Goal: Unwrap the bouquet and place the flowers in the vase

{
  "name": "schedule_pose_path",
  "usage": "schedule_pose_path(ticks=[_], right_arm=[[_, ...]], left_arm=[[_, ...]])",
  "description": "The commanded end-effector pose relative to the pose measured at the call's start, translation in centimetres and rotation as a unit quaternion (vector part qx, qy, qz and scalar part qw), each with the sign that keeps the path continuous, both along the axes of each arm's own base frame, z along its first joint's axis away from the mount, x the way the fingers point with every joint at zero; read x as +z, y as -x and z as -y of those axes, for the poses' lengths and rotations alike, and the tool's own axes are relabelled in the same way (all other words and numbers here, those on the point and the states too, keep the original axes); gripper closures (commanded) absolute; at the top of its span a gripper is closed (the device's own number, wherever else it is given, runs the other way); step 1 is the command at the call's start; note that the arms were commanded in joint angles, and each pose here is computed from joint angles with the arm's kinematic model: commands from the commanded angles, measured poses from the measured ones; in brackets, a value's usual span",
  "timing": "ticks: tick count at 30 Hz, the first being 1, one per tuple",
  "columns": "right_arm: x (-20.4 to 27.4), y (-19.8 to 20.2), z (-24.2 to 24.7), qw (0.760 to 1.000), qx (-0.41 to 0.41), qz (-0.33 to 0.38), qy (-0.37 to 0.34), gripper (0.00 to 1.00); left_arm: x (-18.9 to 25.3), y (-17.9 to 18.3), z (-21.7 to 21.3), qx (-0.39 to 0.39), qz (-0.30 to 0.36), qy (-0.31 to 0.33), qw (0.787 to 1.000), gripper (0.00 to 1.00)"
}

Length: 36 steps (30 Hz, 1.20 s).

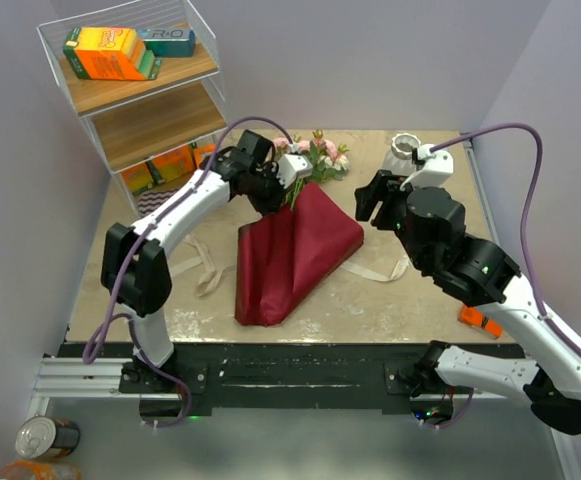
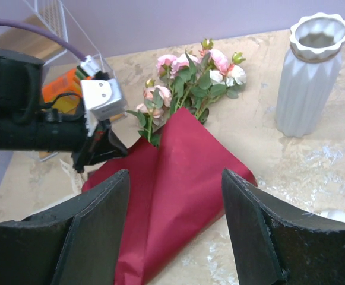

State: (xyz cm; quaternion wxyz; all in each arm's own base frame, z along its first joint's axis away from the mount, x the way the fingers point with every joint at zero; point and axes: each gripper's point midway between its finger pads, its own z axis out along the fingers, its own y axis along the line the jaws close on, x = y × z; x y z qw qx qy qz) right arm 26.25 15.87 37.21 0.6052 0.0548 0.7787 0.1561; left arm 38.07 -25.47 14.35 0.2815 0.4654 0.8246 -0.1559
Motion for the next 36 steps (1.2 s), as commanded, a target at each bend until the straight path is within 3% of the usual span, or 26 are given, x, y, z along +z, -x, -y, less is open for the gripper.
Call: schedule_pose_path(ticks=[1, 15, 16, 17, 20, 27, 31, 36], right_arm=[[3.0, 0.3, 0.2, 1.0, 0.009, 0.024, -0.015, 0.34], [4.8, 1.2, 1.9, 0.999, -0.008, 0.028, -0.016, 0.33], [4.7, 1.1, 1.9, 1.0, -0.008, 0.026, -0.013, 0.32], [4.6, 1.1, 1.8, 1.0, -0.008, 0.024, -0.011, 0.32], [4.4, 0.9, 1.6, 1.0, -0.01, 0.022, -0.012, 0.32], [3.3, 0.5, 0.7, 1.0, 0.0, 0.011, -0.01, 0.31], [1.1, 0.0, -0.4, 1.0, 0.008, -0.007, 0.001, 0.31], [-0.8, -0.6, -1.9, 0.999, 0.026, -0.02, 0.003, 0.31]], left_arm=[[8.6, 2.7, 1.2, -0.051, 0.045, 0.08, 0.994, 1.0], [14.1, 14.6, 0.9, -0.224, 0.043, 0.141, 0.963, 1.0], [13.9, 15.5, 0.7, -0.233, 0.033, 0.141, 0.962, 0.98], [14.4, 16.2, 0.6, -0.247, 0.039, 0.145, 0.957, 0.88], [14.6, 18.4, 0.4, -0.276, 0.027, 0.154, 0.948, 0.78], [16.6, 22.2, 0.0, -0.316, 0.021, 0.184, 0.93, 0.74], [17.6, 25.4, -0.7, -0.353, -0.002, 0.201, 0.914, 0.66], [18.5, 28.1, -1.3, -0.374, -0.004, 0.227, 0.899, 0.67]])
